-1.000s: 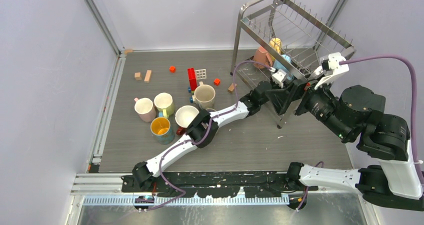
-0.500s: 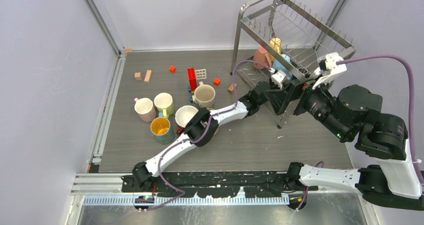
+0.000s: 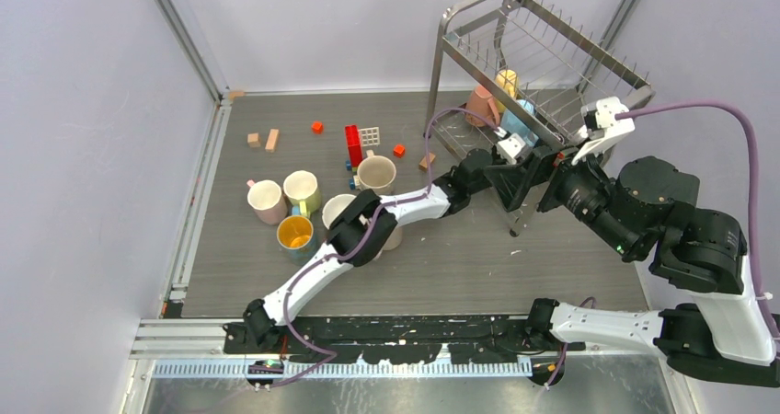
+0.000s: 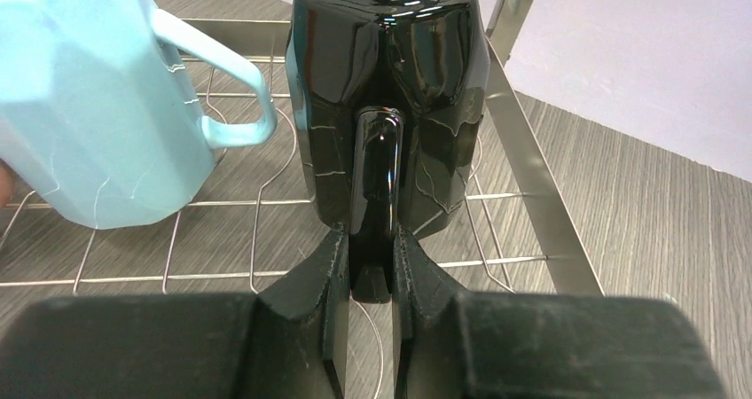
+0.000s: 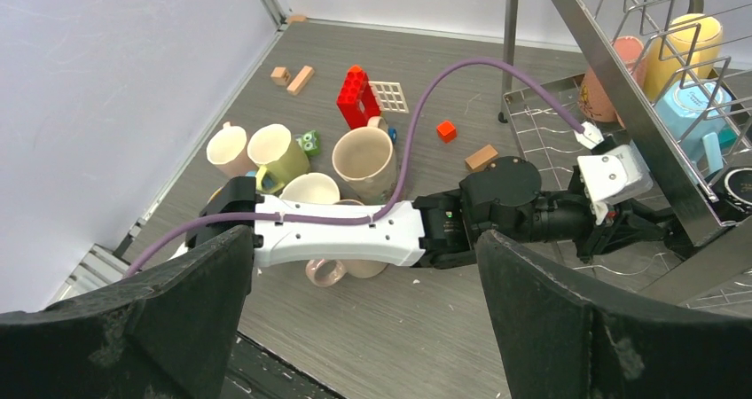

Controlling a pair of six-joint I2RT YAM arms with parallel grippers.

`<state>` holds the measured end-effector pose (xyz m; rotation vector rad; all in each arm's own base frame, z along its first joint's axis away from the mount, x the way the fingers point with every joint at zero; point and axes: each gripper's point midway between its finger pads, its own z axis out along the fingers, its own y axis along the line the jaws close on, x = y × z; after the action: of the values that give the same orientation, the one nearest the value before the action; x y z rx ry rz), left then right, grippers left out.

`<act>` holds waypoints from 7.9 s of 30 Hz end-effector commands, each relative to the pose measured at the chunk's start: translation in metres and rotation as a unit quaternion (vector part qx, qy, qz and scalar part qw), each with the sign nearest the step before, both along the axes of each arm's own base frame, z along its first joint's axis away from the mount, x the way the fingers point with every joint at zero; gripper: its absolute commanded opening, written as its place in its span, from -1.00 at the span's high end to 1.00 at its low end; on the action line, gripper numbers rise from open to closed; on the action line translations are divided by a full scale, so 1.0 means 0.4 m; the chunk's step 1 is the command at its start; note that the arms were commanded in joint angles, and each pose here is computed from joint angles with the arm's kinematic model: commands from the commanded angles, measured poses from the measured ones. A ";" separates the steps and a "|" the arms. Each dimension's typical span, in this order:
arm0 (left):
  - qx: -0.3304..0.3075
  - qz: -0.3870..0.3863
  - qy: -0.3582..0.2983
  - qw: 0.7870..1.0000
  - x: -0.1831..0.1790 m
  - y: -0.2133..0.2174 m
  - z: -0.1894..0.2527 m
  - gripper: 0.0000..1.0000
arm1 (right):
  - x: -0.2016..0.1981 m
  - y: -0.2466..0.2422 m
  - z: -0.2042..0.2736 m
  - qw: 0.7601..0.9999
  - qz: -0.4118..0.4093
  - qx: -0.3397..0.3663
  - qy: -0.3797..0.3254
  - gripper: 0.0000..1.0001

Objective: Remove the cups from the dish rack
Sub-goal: Move the cup to the dish rack, then unload the cup from the dish rack, then place the cup at the center of the board.

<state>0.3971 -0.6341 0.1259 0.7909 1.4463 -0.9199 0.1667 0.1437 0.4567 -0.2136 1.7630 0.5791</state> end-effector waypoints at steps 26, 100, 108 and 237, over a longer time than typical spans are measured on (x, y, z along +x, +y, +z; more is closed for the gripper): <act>-0.029 0.023 -0.087 0.996 -0.068 0.146 0.182 0.16 | 0.016 0.016 0.004 1.000 -0.011 0.019 -0.005 -1.00; 0.173 -0.097 0.026 0.980 -0.039 0.087 -0.029 1.00 | 0.021 0.018 -0.014 1.000 -0.013 0.004 -0.002 -1.00; 0.078 -0.058 -0.002 0.995 -0.042 0.119 0.099 1.00 | 0.023 0.029 -0.014 1.000 -0.010 0.005 -0.001 -1.00; -0.415 -0.137 0.275 0.857 -0.520 1.027 1.048 1.00 | 0.251 0.437 0.192 0.914 0.173 0.364 0.031 -0.10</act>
<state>0.2152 -0.2349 0.5047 -0.0800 1.4173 -1.9013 0.2795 0.3155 0.4884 0.0428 1.5805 1.3234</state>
